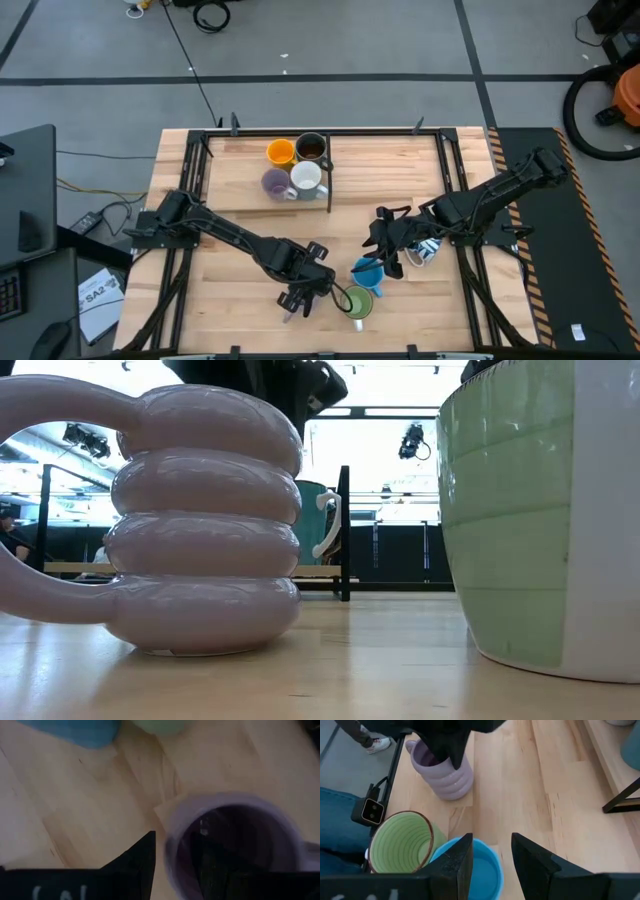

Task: Place coffee mugs
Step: Put the purple mug on the shelf

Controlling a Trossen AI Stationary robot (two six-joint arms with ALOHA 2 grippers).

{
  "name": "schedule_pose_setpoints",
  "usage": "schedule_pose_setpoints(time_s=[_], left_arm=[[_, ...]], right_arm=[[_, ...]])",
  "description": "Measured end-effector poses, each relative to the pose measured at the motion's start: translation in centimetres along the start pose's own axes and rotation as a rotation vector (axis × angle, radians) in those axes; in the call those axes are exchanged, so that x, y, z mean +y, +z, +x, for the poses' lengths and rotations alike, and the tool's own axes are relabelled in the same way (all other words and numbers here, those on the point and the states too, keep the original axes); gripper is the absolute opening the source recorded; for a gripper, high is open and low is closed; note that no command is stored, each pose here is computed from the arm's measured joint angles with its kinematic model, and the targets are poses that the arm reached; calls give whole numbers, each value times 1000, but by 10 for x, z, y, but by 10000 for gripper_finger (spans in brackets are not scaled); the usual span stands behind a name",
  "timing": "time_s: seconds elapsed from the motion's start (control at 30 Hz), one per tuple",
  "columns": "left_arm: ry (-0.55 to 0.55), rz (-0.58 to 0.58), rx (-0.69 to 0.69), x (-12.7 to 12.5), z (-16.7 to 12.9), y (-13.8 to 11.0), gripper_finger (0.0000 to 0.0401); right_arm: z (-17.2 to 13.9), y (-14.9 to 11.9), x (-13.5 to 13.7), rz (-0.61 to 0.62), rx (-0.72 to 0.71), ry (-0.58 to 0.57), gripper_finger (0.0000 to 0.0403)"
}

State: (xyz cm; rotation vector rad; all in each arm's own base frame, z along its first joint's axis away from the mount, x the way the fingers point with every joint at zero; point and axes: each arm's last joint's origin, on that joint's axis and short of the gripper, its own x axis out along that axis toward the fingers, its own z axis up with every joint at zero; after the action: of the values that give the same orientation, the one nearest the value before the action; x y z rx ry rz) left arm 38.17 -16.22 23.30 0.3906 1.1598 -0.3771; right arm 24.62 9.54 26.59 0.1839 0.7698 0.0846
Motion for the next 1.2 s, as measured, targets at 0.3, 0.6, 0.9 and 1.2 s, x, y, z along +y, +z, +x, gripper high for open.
schedule_pose_setpoints(time_s=[0.3, 0.6, 0.9, 1.2], left_arm=[[23, -7, 6, 1, 2, 0, 116], [20, -3, 34, 0, 4, -4, 77], [33, -38, 45, 2, 4, -5, 27], [28, -140, 109, 2, 2, -11, 30]], right_arm=[[0, 1, 0, -2, -8, 3, 140], [0, 1, 0, -1, -11, 4, 140], [0, 1, 0, -1, -11, 4, 140], [0, 1, 0, -1, -11, 4, 140]])
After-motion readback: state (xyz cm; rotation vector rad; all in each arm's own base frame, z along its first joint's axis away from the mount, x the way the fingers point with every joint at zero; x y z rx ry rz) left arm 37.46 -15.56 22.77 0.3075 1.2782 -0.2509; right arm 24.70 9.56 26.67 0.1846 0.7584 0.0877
